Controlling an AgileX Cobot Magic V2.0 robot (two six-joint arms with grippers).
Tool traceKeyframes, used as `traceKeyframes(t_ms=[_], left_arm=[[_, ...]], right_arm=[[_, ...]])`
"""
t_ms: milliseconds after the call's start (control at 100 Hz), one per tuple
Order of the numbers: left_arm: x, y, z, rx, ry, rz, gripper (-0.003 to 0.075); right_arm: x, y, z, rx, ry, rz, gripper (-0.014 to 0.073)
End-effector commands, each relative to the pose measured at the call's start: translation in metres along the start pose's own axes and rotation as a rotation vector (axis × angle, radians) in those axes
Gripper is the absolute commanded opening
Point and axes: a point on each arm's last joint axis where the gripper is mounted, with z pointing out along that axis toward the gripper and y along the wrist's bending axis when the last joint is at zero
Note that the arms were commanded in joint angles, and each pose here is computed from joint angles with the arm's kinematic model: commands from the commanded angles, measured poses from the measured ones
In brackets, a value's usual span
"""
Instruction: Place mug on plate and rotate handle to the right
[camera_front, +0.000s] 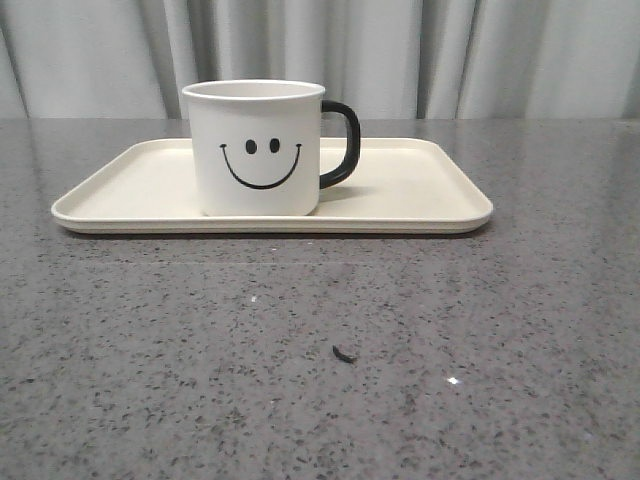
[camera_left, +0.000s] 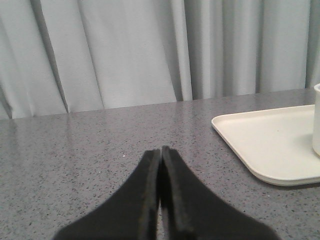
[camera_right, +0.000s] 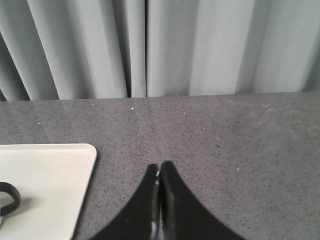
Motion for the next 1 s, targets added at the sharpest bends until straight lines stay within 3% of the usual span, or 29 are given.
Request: traceKeyframes(t_ms=[0, 160, 350, 480, 730, 990], left_arm=[[-0.007, -0.001, -0.003, 0.006, -0.098, -0.002, -0.0019], [-0.007, -0.001, -0.003, 0.006, -0.098, -0.002, -0.0019], [-0.007, -0.001, -0.003, 0.006, -0.098, -0.002, -0.0019], [-0.007, -0.001, -0.003, 0.006, -0.098, -0.002, -0.0019], [-0.007, -0.001, -0.003, 0.006, -0.098, -0.002, -0.0019], [-0.007, -0.001, -0.003, 0.006, -0.098, -0.002, -0.0019]], right_arm=[[-0.008, 0.003, -0.006, -0.008, -0.090, -0.001, -0.0099], [0.017, 0.011, -0.011, -0.101, -0.079, -0.012, -0.0099], [0.070, 0.017, -0.020, -0.219, -0.026, -0.029, -0.0099], [0.109, 0.008, -0.021, -0.174, -0.040, -0.104, -0.0099], [0.178, -0.007, -0.008, -0.100, -0.093, -0.086, -0.0099], [0.209, -0.014, -0.004, -0.074, -0.139, -0.078, -0.0099]])
